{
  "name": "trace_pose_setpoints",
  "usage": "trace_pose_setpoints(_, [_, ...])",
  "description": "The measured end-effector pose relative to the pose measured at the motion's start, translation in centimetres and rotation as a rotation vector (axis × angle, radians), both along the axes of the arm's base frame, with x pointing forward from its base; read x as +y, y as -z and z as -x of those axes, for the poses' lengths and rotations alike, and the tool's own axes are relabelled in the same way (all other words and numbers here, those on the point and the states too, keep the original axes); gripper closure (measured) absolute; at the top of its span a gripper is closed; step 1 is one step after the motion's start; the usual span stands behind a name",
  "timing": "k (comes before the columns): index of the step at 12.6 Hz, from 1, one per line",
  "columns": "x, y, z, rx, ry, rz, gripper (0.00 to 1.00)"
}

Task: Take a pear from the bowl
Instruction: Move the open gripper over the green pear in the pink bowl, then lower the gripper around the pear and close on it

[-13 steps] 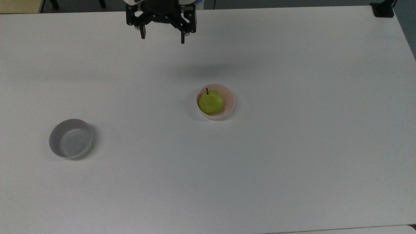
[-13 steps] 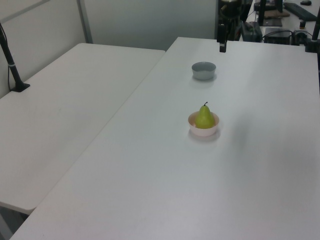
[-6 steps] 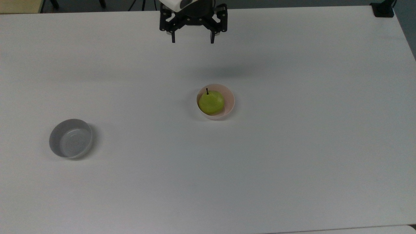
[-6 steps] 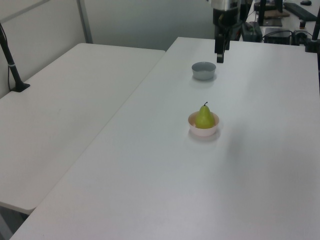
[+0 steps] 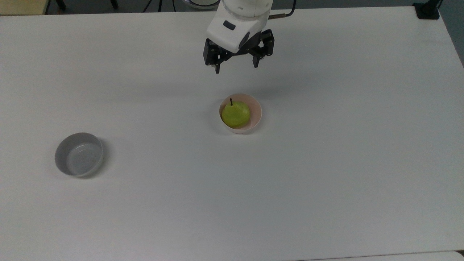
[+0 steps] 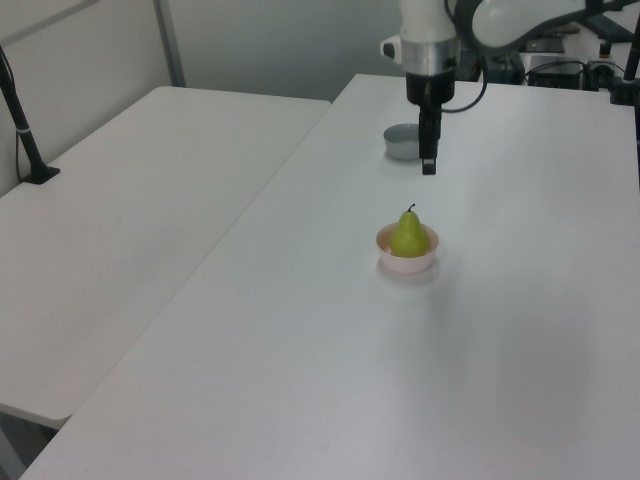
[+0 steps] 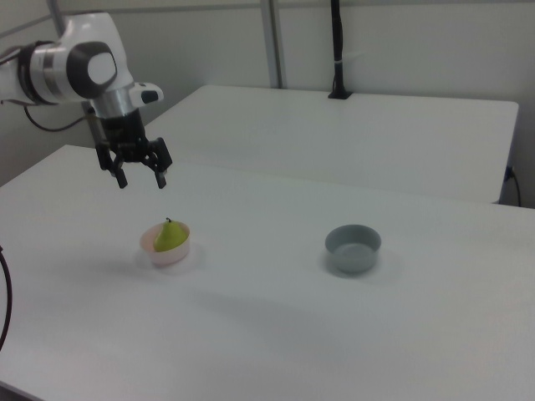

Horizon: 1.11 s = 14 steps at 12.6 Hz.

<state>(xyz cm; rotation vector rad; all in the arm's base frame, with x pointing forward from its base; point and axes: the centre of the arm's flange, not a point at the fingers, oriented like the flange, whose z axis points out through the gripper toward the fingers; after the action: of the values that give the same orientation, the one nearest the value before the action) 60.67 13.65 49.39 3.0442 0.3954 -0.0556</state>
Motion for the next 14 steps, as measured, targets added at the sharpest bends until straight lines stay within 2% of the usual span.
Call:
trace_pose_setpoints(5, [0.3,6.5,-1.7,0.025,-0.096,0.018,0.00])
trace_pose_setpoints(14, [0.8,12.9,-2.8,0.050,-0.126,0.017,0.00])
